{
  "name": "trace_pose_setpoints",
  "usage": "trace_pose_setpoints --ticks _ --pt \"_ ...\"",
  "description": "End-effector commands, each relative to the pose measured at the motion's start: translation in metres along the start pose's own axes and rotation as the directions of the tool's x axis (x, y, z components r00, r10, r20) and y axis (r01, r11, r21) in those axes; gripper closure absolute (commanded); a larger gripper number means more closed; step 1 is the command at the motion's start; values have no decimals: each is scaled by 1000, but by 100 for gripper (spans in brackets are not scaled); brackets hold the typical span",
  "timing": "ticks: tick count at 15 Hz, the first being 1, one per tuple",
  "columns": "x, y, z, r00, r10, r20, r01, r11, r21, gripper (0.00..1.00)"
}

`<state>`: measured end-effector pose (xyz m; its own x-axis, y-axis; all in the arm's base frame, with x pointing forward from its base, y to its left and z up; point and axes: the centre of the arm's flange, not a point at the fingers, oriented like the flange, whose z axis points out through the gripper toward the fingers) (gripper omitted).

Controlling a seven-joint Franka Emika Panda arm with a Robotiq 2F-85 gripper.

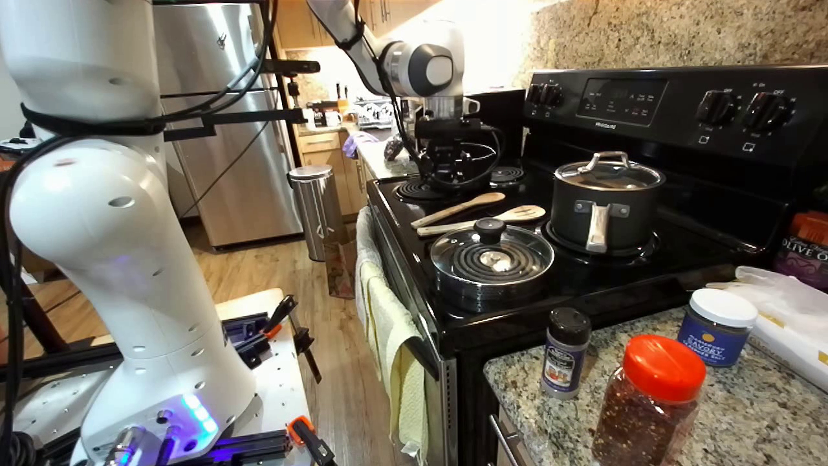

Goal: Remove the cooking stick from the pot and put on the stove

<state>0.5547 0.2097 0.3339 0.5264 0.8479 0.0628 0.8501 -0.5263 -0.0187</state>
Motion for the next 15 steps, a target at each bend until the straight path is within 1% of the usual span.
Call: trace_pose_setpoints --ticks 1,8,10,15 --pt "-14 -11 -6 998 -54 26 53 998 26 93" --pt "-23 -18 -10 980 -183 80 176 981 85 93" --pt "-26 -20 -11 970 -222 93 213 972 103 93" --pt "-26 -24 -8 935 -334 119 313 935 166 93"
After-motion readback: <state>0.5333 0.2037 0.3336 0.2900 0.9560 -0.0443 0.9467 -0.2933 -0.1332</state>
